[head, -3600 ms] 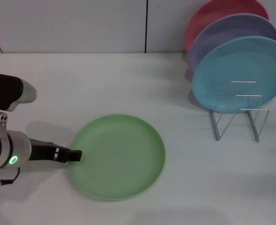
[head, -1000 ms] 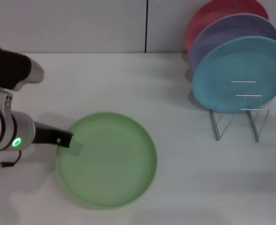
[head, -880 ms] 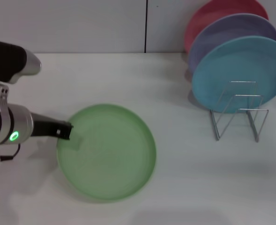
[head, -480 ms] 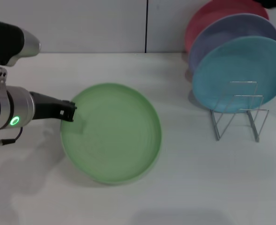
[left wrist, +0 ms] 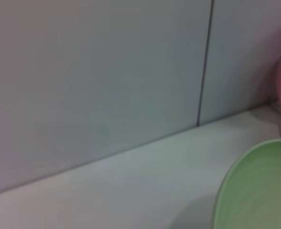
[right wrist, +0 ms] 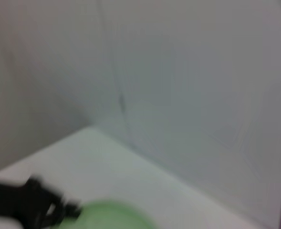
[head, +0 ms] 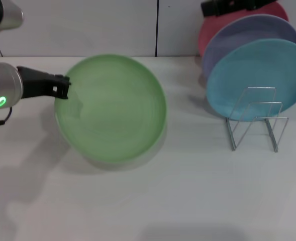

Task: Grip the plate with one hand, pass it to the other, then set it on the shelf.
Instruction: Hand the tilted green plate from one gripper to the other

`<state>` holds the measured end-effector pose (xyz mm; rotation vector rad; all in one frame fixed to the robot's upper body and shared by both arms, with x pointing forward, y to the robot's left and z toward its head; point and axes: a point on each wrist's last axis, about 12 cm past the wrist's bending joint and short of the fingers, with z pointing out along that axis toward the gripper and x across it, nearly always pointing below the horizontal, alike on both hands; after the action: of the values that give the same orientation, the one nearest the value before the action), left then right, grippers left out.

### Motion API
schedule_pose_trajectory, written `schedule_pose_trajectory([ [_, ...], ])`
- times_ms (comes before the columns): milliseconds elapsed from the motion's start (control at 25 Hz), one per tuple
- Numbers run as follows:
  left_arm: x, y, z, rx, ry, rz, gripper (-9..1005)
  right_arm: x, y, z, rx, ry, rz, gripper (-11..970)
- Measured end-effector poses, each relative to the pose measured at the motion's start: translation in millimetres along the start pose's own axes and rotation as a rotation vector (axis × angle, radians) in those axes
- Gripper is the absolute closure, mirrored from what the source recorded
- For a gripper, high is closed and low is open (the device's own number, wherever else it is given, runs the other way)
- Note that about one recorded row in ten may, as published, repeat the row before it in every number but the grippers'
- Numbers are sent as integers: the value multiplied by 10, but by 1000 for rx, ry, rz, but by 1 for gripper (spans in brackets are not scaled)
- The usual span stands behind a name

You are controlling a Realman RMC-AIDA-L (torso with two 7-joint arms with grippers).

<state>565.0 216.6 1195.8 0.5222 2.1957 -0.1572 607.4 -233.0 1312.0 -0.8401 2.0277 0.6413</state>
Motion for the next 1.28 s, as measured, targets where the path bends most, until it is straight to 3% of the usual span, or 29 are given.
schedule_pose_trajectory([
  [200,-72,20,-47,-8,-29,13,960,-89,-46,145,27,119,16,140],
  [640,-136,-62,-217,33,-84,17,957,-126,-70,535,25,163,34,142],
  [960,-132,-100,-216,53,-92,23,955,-142,60,874,-26,219,7,144],
  [1280,-127,-138,-210,68,-94,29,953,-87,130,1041,-5,263,-23,145],
])
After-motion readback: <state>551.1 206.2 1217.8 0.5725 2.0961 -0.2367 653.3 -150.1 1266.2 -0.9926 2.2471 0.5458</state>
